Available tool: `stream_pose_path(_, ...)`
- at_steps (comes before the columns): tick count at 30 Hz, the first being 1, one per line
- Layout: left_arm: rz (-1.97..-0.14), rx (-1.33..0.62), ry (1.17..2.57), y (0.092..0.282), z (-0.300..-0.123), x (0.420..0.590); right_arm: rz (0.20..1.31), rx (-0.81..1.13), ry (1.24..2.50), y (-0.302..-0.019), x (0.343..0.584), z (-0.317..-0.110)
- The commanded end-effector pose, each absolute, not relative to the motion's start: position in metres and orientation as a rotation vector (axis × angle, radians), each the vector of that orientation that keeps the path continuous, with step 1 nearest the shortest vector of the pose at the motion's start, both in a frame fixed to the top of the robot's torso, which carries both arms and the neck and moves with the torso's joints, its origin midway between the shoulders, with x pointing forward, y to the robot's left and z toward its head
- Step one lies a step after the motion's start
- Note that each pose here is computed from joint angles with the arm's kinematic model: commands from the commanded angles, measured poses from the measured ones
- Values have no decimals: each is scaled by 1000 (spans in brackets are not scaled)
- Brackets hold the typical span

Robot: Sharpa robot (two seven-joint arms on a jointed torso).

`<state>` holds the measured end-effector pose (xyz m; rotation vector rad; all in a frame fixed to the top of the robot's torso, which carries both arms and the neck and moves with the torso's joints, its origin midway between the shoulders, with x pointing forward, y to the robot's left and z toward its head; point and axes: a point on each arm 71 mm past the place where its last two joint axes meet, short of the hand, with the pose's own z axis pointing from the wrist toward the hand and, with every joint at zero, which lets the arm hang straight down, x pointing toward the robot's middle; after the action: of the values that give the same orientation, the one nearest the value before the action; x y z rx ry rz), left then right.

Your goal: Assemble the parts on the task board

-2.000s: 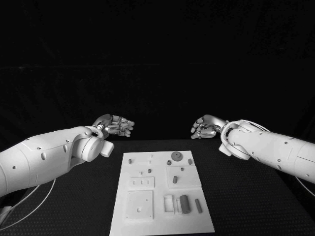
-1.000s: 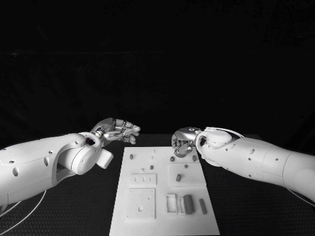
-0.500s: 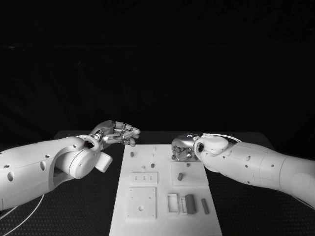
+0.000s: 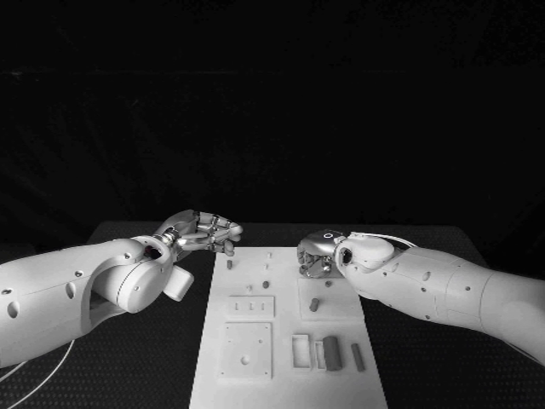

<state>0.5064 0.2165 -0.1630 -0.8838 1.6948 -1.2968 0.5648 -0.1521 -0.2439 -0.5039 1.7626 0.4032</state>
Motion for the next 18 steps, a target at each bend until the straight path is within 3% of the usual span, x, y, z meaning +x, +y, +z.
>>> stream_pose_path(1, -1311, -867, 1682, 215, -160, 506, 393, -508, 1746, -151, 565, -243)
stream_pose_path(18, -1317, -860, 1681, 213, -157, 506, 362, -497, 1768, -157, 570, -245)
